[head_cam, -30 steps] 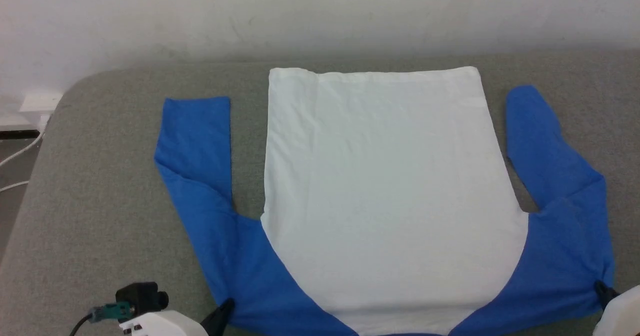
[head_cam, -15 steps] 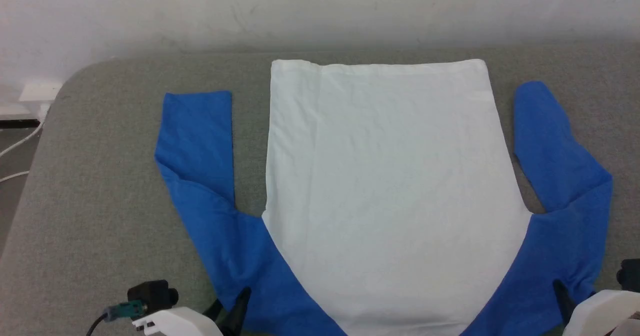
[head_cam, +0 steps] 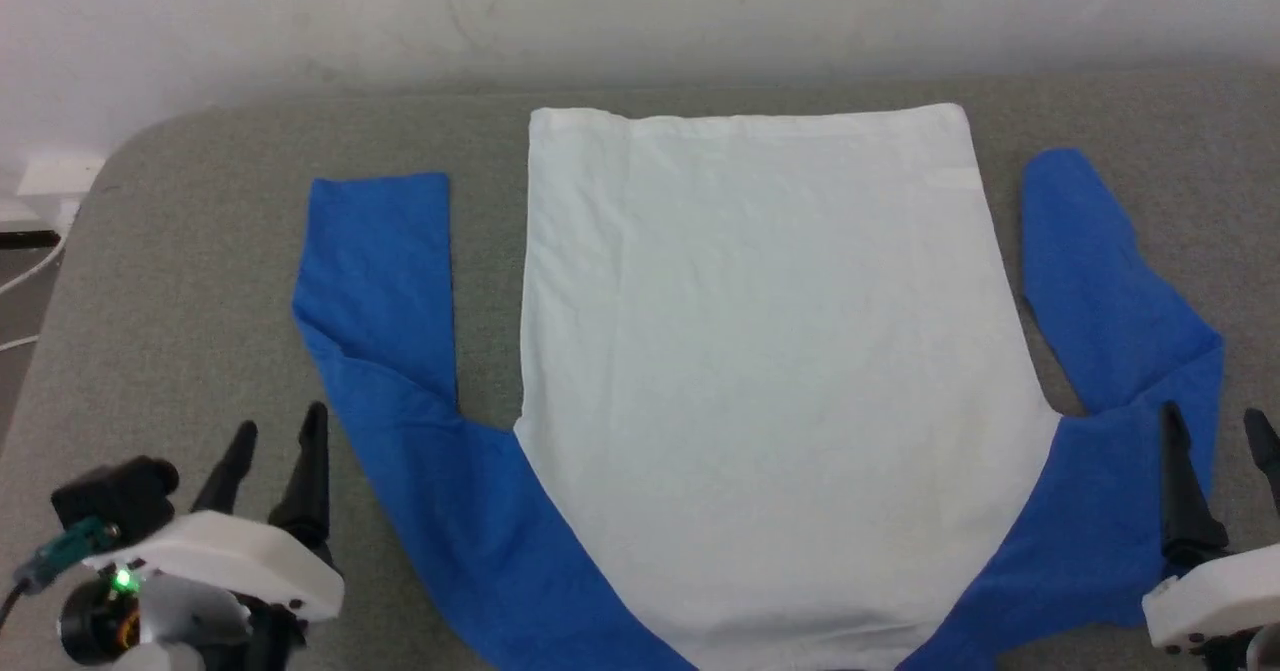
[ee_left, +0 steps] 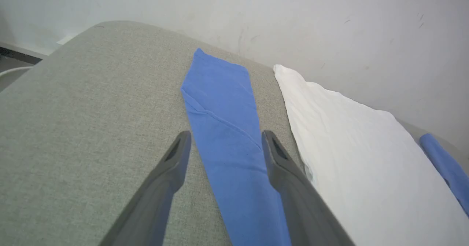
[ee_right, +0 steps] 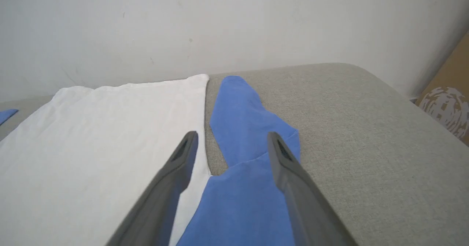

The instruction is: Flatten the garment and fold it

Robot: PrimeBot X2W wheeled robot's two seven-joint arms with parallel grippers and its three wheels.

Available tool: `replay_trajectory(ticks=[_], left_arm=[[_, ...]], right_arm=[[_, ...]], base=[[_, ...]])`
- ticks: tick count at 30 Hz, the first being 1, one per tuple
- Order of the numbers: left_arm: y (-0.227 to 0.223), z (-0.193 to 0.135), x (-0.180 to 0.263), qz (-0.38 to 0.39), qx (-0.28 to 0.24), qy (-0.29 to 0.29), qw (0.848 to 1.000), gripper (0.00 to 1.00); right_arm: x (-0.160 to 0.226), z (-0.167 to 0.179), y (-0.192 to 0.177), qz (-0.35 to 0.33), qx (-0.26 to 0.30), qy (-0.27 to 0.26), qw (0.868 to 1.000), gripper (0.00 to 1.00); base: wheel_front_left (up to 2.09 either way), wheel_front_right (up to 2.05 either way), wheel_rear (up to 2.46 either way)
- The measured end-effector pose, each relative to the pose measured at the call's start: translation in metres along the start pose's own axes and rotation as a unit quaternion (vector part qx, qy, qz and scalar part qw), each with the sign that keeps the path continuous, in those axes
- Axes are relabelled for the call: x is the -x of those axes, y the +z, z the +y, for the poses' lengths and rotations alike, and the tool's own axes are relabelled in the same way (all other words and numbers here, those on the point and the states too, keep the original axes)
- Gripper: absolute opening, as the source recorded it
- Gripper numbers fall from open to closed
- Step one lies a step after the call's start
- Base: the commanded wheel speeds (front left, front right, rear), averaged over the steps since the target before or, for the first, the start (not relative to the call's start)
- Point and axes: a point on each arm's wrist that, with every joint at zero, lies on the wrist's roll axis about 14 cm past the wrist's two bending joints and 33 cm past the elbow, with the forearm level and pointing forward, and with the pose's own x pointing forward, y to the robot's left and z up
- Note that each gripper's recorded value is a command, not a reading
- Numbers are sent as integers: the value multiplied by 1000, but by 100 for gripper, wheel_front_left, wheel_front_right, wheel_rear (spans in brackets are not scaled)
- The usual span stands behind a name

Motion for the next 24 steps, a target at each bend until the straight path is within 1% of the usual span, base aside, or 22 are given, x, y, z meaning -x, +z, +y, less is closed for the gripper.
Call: replay_trajectory(ticks=[4,9,11,14,17,20,24], left_arm=[[25,2,-27,-28,-57,-7,998,100],[55,-1,-72,-44,-130,-26,990,100],[63,-1,-93,-36,-155,-32,987,100],[71,2,-125,-12,-179,-29,983,100],[72,12,-156,33,-189,-16,981,100],[62,15,-182,78,-165,-5,983,100],[35,31,-205,154,-155,32,975,100]], right_arm=[[-5,8,8,-31,7,9,999,100],[-20,33,11,-48,11,42,998,100],[-29,42,13,-57,9,53,997,100],[-43,52,13,-60,8,66,996,100],[-56,60,11,-63,8,76,995,100],[-68,64,5,-59,9,79,995,100],[-79,67,-9,-47,3,83,995,100]], base=[[0,0,0],[0,0,0],[0,0,0],[0,0,0],[0,0,0],[0,0,0],[0,0,0]])
